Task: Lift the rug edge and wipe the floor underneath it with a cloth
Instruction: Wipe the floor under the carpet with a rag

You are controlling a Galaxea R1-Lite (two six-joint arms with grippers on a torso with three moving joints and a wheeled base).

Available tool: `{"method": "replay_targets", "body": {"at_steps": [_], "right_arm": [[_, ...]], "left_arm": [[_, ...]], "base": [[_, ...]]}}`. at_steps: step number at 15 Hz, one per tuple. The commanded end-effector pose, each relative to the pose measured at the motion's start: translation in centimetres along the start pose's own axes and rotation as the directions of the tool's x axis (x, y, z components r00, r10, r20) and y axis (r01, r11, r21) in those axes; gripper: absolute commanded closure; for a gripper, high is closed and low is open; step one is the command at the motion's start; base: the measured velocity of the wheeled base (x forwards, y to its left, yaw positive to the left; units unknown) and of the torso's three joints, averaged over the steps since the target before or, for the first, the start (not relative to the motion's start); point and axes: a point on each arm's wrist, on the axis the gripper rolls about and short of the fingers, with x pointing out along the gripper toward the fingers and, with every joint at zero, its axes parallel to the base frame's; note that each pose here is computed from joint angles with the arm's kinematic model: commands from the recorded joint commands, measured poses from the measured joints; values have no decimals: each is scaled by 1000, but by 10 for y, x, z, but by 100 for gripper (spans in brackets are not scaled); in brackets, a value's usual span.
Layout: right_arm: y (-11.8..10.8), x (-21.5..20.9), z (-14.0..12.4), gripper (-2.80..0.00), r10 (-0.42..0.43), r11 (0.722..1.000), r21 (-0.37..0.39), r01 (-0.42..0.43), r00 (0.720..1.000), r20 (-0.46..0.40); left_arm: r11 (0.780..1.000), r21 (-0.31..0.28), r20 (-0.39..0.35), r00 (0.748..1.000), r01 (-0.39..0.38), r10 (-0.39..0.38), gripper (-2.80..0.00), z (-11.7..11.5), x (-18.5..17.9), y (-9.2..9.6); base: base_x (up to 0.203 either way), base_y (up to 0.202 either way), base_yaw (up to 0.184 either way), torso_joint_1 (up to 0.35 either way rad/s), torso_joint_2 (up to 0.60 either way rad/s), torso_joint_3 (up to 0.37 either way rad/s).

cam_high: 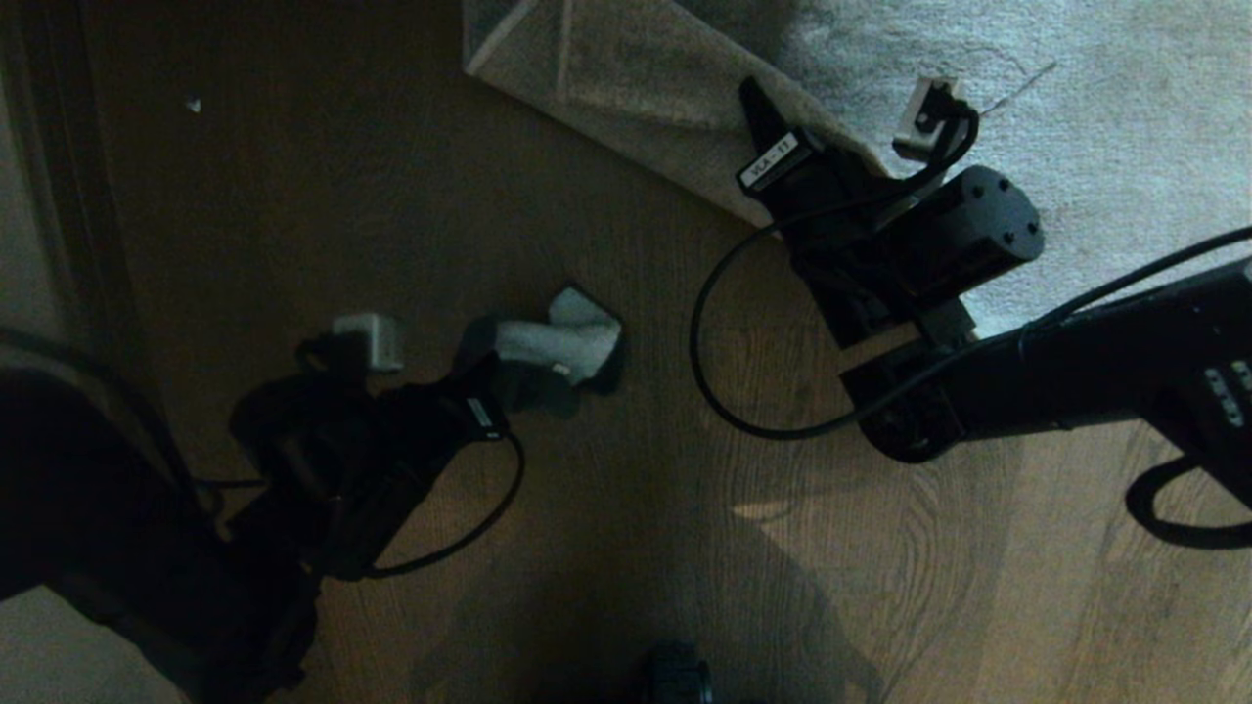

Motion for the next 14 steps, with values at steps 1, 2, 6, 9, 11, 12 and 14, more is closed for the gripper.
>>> {"method": "replay_targets", "body": {"at_steps": [1, 2, 6, 9, 11, 12, 14], "right_arm": [[2, 0, 3, 0, 19, 1000, 5, -19, 999, 41], [2, 0, 4, 0, 19, 1000, 5, -19, 999, 42], [2, -1, 3, 0, 17, 1000, 3, -17, 999, 41], [2, -1, 3, 0, 18, 1000, 4, -18, 999, 41], [2, -1, 3, 0, 18, 1000, 4, -18, 999, 40], [2, -1, 3, 0, 18, 1000, 4, -18, 999, 40], [2, -1, 3, 0, 17, 1000, 3, -17, 999, 39]], "left_arm": [[1000, -7, 56, 998, -11, 11, 0, 8, 2, 9], [1000, -5, 59, 998, -16, 16, 0, 10, 3, 14], [999, -2, 66, 996, -52, 52, 0, 13, 5, 28], [998, 2, 75, 995, -67, 66, 0, 17, 7, 41], [997, 4, 89, 993, -82, 81, 0, 21, 11, 49], [997, 5, 88, 993, -83, 82, 0, 21, 11, 52], [997, 7, 87, 993, -77, 77, 0, 21, 11, 54]], "base": [[0, 0, 0, 0, 0, 0], [0, 0, 0, 0, 0, 0], [0, 0, 0, 0, 0, 0], [0, 0, 0, 0, 0, 0], [0, 0, 0, 0, 0, 0], [0, 0, 0, 0, 0, 0], [0, 0, 0, 0, 0, 0]]}}
